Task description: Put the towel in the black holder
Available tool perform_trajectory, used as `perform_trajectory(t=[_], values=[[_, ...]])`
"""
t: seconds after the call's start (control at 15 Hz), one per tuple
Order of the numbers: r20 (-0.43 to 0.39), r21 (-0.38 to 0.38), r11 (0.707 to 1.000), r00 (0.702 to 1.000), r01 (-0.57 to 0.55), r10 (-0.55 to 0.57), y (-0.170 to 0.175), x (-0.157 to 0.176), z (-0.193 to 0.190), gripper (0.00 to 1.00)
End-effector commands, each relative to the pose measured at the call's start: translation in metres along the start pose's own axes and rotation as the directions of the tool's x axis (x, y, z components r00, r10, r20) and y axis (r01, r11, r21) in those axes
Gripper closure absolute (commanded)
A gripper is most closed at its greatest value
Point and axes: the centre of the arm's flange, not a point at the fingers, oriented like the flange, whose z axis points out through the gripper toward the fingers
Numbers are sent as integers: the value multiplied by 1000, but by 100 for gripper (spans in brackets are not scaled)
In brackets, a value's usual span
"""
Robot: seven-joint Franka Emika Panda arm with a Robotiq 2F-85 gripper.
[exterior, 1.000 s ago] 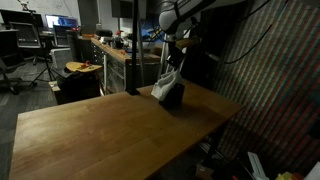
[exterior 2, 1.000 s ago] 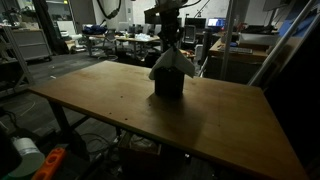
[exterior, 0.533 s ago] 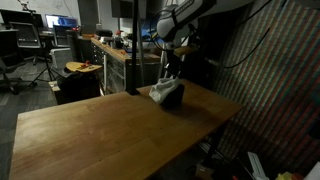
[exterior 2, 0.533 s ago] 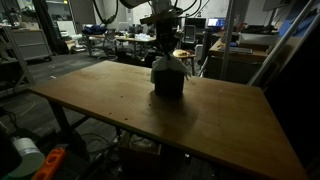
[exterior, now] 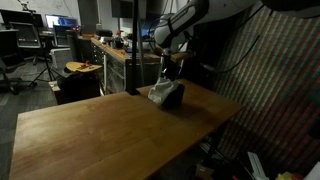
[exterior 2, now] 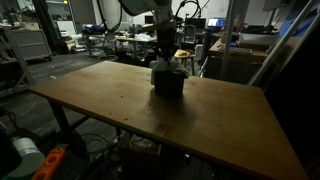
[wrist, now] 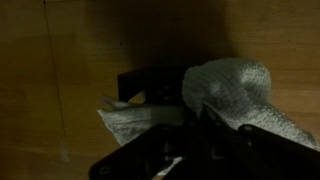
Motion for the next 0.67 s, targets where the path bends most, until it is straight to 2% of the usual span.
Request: perform_trajectory(t=[0.0,0.6], values=[[-1,24,999,1000,-29,29,16,25,19,97],[41,54,996,997,-67,64,24,49,87,97]])
